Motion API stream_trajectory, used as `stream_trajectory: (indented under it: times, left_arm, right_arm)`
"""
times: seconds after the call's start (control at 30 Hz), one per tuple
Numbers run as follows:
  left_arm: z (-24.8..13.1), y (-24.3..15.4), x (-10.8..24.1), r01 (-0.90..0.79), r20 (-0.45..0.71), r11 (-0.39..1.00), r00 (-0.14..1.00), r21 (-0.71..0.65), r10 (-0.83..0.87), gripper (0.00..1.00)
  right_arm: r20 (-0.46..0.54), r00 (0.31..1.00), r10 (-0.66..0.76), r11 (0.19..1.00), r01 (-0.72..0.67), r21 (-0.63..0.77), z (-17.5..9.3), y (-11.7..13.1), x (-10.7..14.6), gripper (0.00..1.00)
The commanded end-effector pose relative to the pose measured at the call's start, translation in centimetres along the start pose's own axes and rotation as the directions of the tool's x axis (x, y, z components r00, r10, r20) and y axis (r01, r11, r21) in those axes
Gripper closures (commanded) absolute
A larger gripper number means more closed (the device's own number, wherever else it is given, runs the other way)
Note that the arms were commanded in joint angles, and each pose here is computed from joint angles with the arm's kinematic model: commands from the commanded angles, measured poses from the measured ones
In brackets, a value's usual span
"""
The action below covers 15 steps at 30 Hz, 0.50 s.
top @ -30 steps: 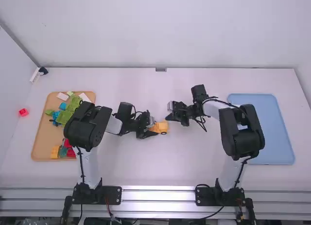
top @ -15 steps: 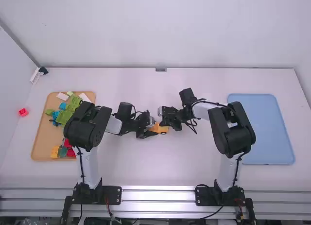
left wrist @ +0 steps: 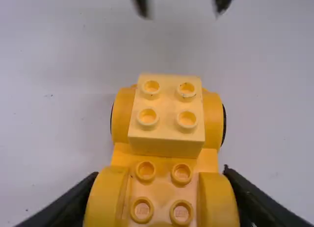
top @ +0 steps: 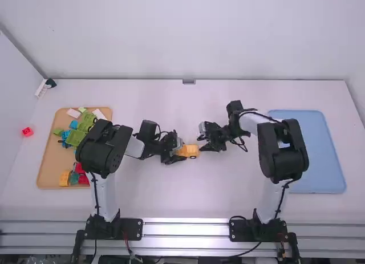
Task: Assemble lego blocks to make yellow taxi
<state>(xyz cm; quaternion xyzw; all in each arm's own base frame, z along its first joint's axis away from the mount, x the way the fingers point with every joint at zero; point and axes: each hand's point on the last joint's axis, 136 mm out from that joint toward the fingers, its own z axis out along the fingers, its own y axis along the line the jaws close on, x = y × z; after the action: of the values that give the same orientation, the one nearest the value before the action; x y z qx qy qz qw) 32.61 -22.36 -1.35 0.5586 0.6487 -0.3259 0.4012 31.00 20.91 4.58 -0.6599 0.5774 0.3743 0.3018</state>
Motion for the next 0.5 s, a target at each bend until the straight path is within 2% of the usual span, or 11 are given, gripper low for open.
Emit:
stream_trajectory:
  times: [0.0,0.03,0.2,0.3,0.47]
  left_arm:
    - [-0.1,0.1,0.1,0.008,0.006,1.000,1.000,0.004,-0.008,0.14]
    - [-0.1,0.1,0.1,0.007,0.006,1.000,1.000,0.003,-0.007,0.01]
    - [-1.6,1.0,-1.7,0.007,0.004,0.999,1.000,-0.034,-0.007,0.01]
    - [-4.7,2.4,-4.3,0.062,-0.013,0.991,0.998,-0.121,-0.064,0.01]
    - [-12.3,4.5,-8.7,0.145,-0.034,0.930,0.986,-0.337,-0.166,0.01]
  right_arm:
    - [0.047,0.997,-0.064,0.996,0.061,0.062,-1.7,-1.4,-3.4,0.09]
    - [0.034,0.998,-0.045,0.996,0.042,0.084,-1.9,-2.0,-3.5,0.01]
    - [-0.015,0.999,0.028,0.985,-0.025,0.171,-2.5,-4.1,-3.5,0.01]
    - [0.001,0.999,0.053,0.981,-0.052,0.189,-2.8,-4.5,-4.0,0.01]
    - [0.077,0.993,0.086,0.969,-0.101,0.224,-3.2,-5.9,-5.5,0.01]
